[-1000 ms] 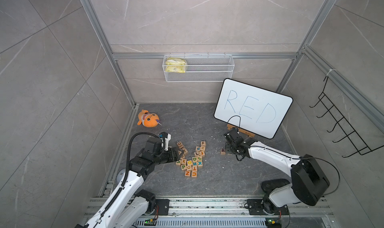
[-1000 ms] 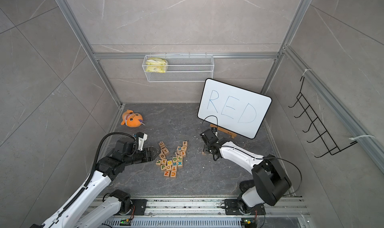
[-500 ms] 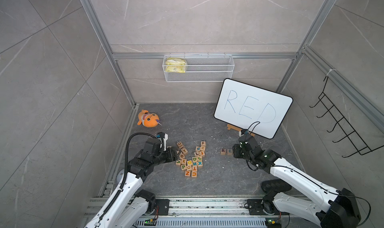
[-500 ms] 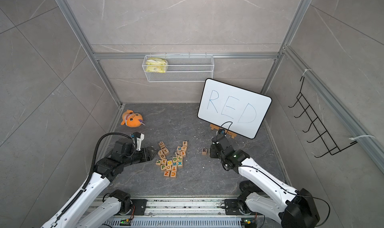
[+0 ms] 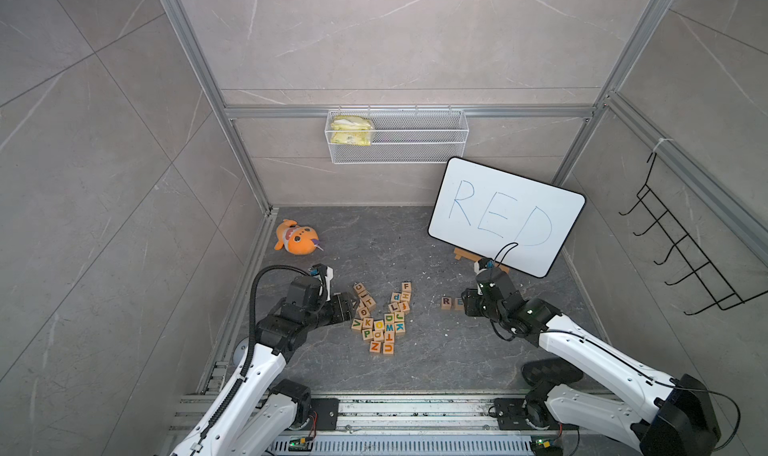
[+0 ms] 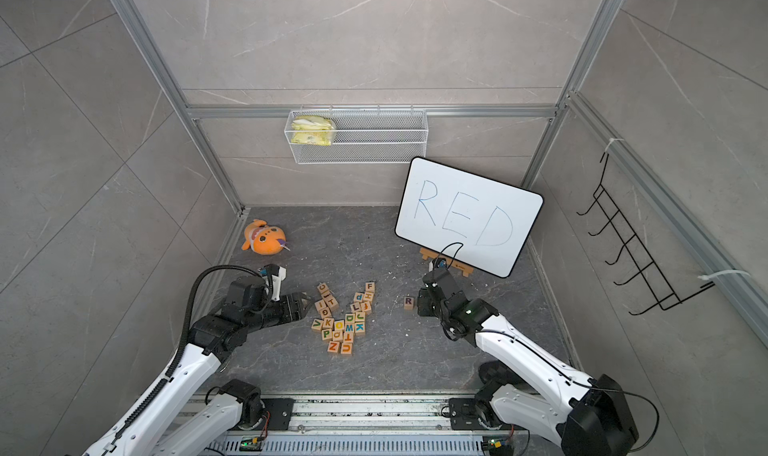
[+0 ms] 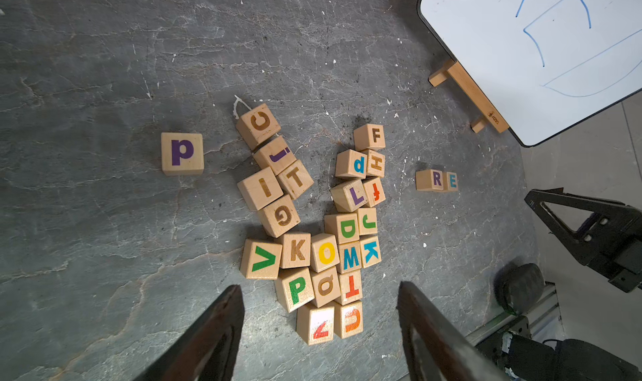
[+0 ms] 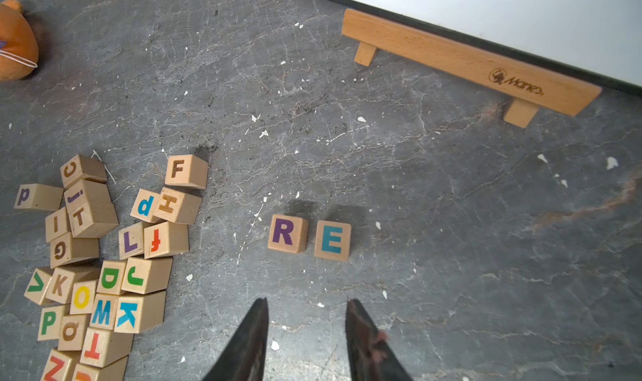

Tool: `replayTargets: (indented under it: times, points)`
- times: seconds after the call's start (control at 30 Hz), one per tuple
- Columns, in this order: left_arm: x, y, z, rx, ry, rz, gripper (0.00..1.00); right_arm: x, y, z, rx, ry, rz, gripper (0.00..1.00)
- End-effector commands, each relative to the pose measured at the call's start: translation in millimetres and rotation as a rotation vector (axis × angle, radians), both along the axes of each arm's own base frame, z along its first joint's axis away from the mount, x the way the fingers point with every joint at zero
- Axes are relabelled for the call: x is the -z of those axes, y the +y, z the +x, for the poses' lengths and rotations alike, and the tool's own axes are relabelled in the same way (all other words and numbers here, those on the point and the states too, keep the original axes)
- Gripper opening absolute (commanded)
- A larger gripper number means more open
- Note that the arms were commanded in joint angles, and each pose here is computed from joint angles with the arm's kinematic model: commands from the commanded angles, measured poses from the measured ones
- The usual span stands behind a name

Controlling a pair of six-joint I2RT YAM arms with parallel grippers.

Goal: Assemble the uppercase word "red" with letter blocks
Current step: Pick up the letter block from the center of the board.

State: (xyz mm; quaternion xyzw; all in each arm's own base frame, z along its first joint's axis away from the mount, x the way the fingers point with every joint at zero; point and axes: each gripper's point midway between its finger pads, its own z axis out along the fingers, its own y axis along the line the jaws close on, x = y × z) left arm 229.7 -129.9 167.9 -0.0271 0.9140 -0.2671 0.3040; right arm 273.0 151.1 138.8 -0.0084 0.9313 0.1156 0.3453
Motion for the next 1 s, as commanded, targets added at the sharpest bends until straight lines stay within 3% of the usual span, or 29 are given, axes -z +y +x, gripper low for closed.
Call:
replayTargets:
  times: [0.0, 0.6, 0.83, 0.97]
  points:
    - [-9.0, 1.2, 3.2, 0.003, -0.016, 0.008, 0.73, -0.2, 2.7, 1.9, -0.021, -0.001, -0.006, 0.39]
    - [-6.8, 4.3, 4.4, -0.013, -0.004, 0.016, 0.73, -5.2, 24.9, 1.7, -0.097, 0.005, 0.023, 0.39]
    - [-2.7, 11.6, 5.9, -0.049, 0.027, 0.051, 0.74, -3.9, 77.0, -6.0, -0.218, 0.009, -0.103, 0.38]
    - [-2.0, 16.3, 7.0, -0.068, 0.03, 0.072, 0.74, 4.5, 123.6, -15.6, -0.309, 0.03, -0.094, 0.38]
